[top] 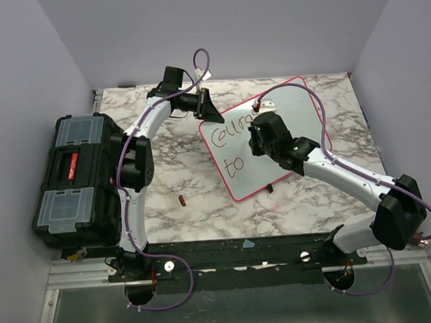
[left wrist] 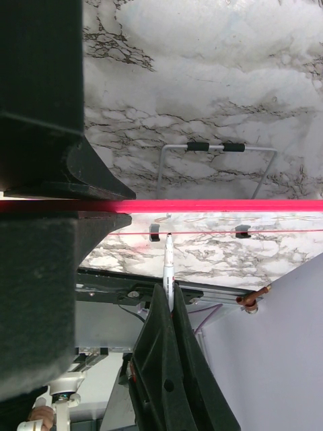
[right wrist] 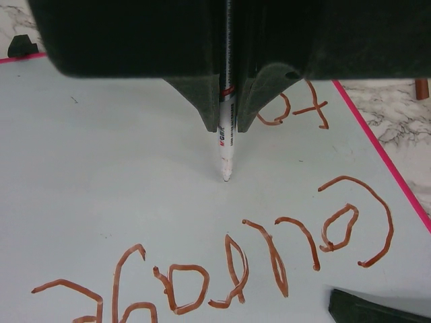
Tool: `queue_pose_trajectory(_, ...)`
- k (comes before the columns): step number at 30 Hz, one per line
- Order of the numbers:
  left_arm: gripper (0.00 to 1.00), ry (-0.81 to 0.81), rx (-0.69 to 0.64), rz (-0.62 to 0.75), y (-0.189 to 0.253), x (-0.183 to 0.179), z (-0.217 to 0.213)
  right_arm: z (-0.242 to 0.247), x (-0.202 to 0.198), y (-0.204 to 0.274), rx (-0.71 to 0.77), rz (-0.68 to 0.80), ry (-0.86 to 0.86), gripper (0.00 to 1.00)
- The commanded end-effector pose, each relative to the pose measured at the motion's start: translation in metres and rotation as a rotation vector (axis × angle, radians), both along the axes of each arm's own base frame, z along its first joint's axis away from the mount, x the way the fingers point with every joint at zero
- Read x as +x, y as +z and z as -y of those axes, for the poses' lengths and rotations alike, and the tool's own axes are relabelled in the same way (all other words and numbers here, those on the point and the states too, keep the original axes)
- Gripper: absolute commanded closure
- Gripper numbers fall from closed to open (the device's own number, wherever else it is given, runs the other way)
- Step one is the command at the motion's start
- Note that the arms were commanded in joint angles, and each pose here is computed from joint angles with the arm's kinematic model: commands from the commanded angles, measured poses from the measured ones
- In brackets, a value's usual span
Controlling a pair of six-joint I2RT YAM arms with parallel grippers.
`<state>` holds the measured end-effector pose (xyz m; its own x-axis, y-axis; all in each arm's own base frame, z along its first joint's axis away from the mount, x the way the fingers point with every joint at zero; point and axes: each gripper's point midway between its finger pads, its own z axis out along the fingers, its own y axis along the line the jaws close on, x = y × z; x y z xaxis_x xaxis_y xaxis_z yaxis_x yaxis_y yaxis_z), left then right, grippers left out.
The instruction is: Write a sentence on the whiteboard
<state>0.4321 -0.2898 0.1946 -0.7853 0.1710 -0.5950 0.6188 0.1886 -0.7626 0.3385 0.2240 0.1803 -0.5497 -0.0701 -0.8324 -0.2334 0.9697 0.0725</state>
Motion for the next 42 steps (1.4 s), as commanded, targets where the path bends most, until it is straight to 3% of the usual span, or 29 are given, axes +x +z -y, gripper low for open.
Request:
queue_pose_trajectory(1,1.0,-0.016,-0.018,0.161,0.01,0.009,-0.001,-0.005,0.014,0.009,0.034,0.034,-0.019,0.99)
queue_pose_trajectory(42,1.0,-0.012,-0.018,0.17,0.012,0.01,-0.003,0.027,-0.055,-0.067,-0.034,-0.209,0.019,0.99)
